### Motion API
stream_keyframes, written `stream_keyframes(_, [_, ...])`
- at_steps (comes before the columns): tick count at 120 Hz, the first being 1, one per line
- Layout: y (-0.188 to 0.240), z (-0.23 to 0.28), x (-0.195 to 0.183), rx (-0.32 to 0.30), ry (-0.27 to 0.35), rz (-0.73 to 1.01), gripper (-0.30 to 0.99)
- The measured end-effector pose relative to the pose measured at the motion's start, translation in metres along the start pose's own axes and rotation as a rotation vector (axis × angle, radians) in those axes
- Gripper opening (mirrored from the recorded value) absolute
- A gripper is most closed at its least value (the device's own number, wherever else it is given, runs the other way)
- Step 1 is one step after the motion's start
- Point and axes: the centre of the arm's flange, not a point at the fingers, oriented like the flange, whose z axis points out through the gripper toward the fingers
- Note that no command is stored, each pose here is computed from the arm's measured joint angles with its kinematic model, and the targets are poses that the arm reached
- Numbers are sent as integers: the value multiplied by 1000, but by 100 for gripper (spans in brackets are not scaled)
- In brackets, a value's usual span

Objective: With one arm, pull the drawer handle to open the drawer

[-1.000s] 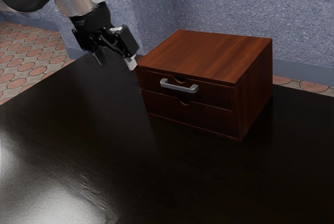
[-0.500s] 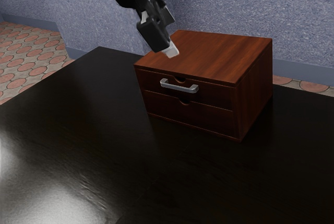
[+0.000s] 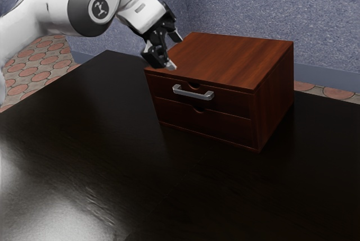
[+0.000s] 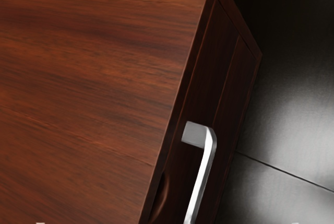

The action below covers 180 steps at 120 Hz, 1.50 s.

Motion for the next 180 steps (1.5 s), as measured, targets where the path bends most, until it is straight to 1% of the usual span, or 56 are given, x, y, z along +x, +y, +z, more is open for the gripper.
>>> stream_keyframes(12, [-5,32,7,0,29,77,55])
stream_keyframes(25, [-11,68,9,-1,32,151,52])
stream_keyframes(31, [-13,77,9,4,32,182,51])
stream_keyframes(42, [-13,79,9,20,34,233,47])
stream_keyframes(63, [15,81,-9,9,38,291,44])
stream_keyframes(87, [25,98,-31,11,38,303,42])
stream_keyframes(114, [27,111,-33,20,49,325,37])
stream_keyframes(150, [27,131,-32,18,53,344,31])
stream_keyframes(160, [28,140,-33,10,56,343,29])
stream_keyframes(180, [27,144,-33,15,60,342,21])
